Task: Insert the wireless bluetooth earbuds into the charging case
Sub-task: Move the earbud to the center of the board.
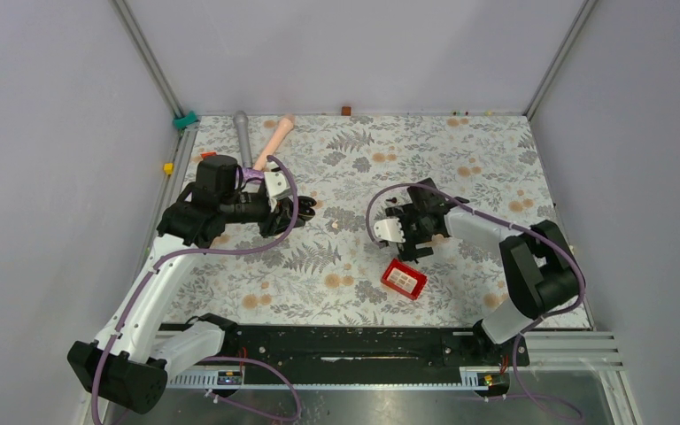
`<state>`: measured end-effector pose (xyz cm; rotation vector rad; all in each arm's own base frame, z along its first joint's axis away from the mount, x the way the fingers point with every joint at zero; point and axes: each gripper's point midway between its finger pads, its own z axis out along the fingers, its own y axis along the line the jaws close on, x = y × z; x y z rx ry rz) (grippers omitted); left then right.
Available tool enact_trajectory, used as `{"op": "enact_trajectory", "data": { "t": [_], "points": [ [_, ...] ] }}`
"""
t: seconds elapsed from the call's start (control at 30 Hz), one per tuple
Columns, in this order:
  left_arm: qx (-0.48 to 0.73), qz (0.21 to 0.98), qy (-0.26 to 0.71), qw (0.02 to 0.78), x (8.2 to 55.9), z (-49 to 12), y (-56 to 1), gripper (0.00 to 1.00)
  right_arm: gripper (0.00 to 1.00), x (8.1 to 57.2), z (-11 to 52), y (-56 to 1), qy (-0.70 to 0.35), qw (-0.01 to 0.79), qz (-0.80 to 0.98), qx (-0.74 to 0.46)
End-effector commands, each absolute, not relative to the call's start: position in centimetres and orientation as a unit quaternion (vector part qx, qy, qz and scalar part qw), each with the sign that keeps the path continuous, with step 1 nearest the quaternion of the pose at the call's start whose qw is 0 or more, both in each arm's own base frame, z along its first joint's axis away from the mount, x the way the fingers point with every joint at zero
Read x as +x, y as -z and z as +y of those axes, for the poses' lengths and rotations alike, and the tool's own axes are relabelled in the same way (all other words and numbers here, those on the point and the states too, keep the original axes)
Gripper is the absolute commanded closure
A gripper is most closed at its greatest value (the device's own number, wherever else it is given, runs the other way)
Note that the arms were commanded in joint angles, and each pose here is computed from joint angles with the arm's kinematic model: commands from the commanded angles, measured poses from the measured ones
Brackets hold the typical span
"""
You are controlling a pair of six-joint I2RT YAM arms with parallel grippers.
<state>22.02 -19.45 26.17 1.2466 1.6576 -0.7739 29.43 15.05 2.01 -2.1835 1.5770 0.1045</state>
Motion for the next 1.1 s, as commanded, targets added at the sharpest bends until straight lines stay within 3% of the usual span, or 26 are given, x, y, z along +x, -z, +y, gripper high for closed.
{"op": "enact_trajectory", "data": {
  "t": [0.0,0.17,0.37,0.7,0.83,1.07],
  "points": [
    [0.515,0.647,0.302,0.475,22.5,-19.6,-27.4,1.00,0.00,31.0,17.0,-1.1,-0.030,0.236,0.560,-0.793],
    [0.515,0.648,0.299,0.475,22.5,-19.6,-27.3,1.00,0.01,31.7,18.4,-1.6,-0.036,0.238,0.556,-0.796],
    [0.516,0.646,0.298,0.477,22.4,-19.5,-27.3,1.00,0.01,33.8,16.8,-3.8,0.037,0.237,0.547,-0.802],
    [0.517,0.646,0.300,0.475,22.6,-19.6,-27.1,1.00,0.00,28.5,12.1,-4.0,-0.004,0.118,0.464,-0.878],
    [0.517,0.644,0.299,0.478,22.5,-19.6,-27.3,1.00,0.00,25.8,12.9,-3.8,-0.057,0.129,0.415,-0.899],
    [0.517,0.643,0.297,0.481,22.4,-19.5,-27.4,1.00,0.01,25.6,14.9,-3.1,-0.094,0.152,0.410,-0.894]
  ]
}}
